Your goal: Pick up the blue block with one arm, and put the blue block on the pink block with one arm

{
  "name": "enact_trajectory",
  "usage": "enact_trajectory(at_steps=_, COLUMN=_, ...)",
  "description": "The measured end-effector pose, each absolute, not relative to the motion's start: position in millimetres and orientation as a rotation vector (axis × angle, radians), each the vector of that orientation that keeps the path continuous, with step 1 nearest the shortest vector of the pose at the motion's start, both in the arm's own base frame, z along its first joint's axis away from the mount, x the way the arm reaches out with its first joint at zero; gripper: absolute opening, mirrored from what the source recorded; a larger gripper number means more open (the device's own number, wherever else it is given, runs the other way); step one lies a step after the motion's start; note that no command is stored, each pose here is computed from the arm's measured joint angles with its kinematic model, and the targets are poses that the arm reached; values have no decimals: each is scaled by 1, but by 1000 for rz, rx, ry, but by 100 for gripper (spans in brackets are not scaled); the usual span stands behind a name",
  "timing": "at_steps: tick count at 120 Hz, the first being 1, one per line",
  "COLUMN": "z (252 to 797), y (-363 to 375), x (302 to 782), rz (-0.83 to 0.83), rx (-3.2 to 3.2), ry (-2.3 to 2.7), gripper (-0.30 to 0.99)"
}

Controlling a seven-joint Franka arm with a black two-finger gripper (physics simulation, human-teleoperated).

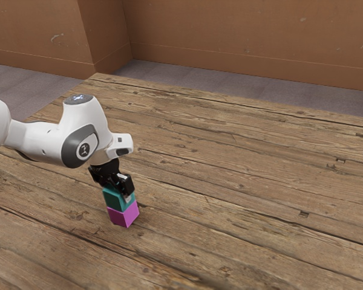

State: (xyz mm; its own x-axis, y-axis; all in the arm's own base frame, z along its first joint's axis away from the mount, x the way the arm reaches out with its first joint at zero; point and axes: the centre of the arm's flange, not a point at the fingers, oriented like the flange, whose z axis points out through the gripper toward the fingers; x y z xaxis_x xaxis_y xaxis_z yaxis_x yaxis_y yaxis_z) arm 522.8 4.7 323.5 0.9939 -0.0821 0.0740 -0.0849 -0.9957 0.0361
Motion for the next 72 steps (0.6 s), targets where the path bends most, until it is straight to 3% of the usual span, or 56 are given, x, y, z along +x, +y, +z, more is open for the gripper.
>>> enact_trajectory(at_steps=30, z=344, y=6, x=527, rz=174, rx=3092, ry=-152, gripper=63)
enact_trajectory(at_steps=56, z=504, y=6, x=576, rz=463, rx=3067, ry=-168, gripper=66)
enact_trajectory(at_steps=72, z=564, y=7, x=580, rz=449, rx=3105, ry=-168, gripper=67)
